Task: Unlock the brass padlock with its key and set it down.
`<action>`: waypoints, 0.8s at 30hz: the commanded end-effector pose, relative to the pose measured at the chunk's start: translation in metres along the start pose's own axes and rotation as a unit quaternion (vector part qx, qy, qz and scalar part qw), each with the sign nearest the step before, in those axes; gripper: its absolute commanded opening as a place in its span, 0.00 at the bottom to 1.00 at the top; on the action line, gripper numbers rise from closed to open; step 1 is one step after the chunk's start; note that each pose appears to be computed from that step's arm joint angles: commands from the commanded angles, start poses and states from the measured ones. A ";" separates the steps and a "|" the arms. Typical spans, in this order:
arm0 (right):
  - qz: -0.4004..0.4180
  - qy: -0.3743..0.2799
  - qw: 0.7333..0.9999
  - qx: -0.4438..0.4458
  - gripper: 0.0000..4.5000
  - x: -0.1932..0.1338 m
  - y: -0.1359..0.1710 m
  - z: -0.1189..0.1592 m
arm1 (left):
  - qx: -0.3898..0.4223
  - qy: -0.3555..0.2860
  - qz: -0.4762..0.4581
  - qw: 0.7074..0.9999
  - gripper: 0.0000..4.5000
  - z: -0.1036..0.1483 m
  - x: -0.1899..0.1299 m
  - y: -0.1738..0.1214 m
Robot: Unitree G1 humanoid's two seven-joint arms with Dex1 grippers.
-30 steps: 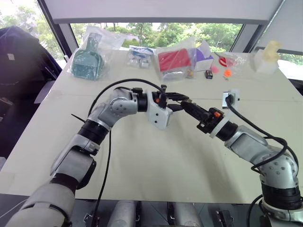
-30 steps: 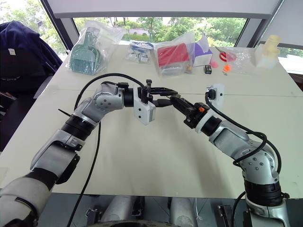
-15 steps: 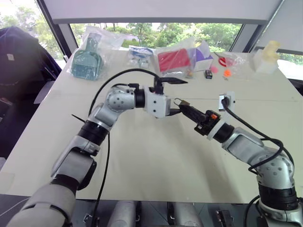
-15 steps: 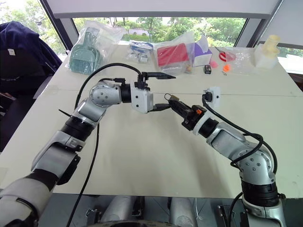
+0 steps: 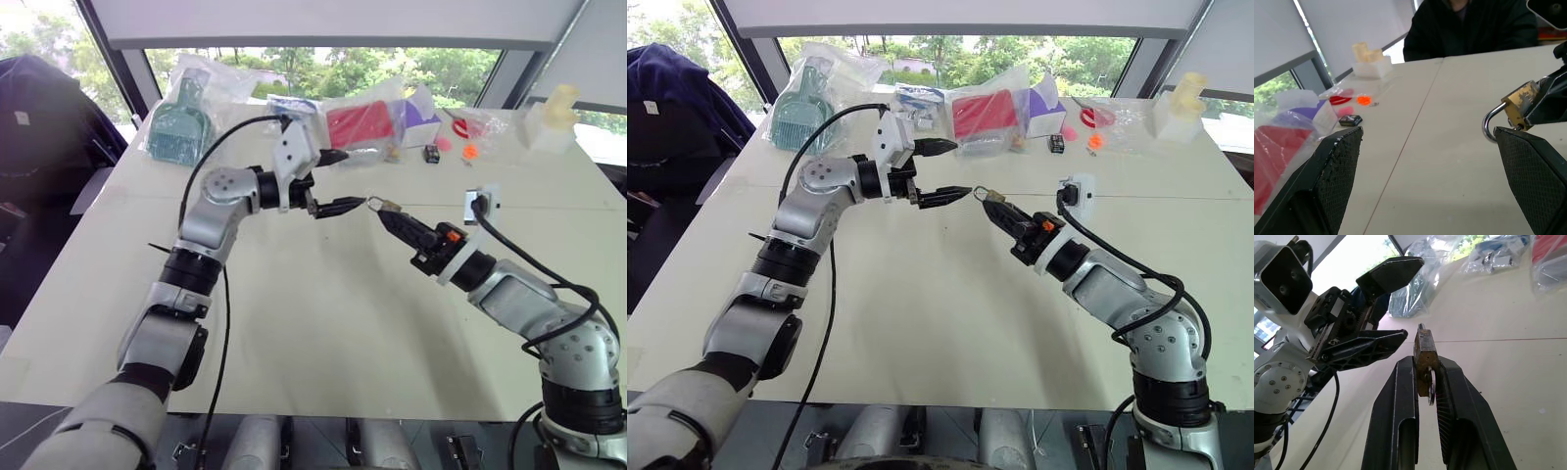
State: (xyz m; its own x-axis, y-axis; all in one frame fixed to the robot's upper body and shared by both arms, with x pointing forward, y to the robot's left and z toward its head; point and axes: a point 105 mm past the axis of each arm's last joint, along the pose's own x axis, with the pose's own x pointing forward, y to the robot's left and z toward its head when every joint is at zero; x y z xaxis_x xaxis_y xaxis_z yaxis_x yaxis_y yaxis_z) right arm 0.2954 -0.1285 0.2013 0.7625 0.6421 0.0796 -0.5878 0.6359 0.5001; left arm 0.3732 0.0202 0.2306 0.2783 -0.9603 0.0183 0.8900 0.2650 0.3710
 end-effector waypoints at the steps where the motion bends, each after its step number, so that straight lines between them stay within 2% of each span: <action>1: 0.030 -0.021 0.999 -0.017 0.01 -0.002 0.015 0.014 | 0.021 -0.022 -0.011 0.999 0.99 0.017 0.001 0.000; 10: 0.065 -0.016 0.998 -0.008 0.01 -0.004 0.030 0.011 | 0.042 0.002 -0.028 0.999 0.99 0.003 0.004 -0.006; 14: 0.081 0.003 0.997 -0.003 0.01 -0.005 0.037 0.002 | 0.056 -0.002 -0.012 0.998 0.99 0.006 0.012 0.002; 19: 0.079 0.017 0.997 0.007 0.01 -0.004 0.039 -0.009 | 0.047 -0.029 -0.014 0.998 0.99 0.021 0.023 0.004; 24: 0.069 0.010 0.998 0.009 0.01 -0.005 0.036 -0.008 | 0.054 -0.002 -0.019 0.998 0.99 0.011 0.017 0.001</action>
State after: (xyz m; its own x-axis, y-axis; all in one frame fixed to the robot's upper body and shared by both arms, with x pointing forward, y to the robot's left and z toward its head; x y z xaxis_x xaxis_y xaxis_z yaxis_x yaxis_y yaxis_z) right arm 0.2720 -0.1067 0.2016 0.6750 0.7325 0.0884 -0.6579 0.5432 0.5216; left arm 0.3771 0.0001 0.2325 0.2431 -0.9700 0.0000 0.8738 0.2190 0.4342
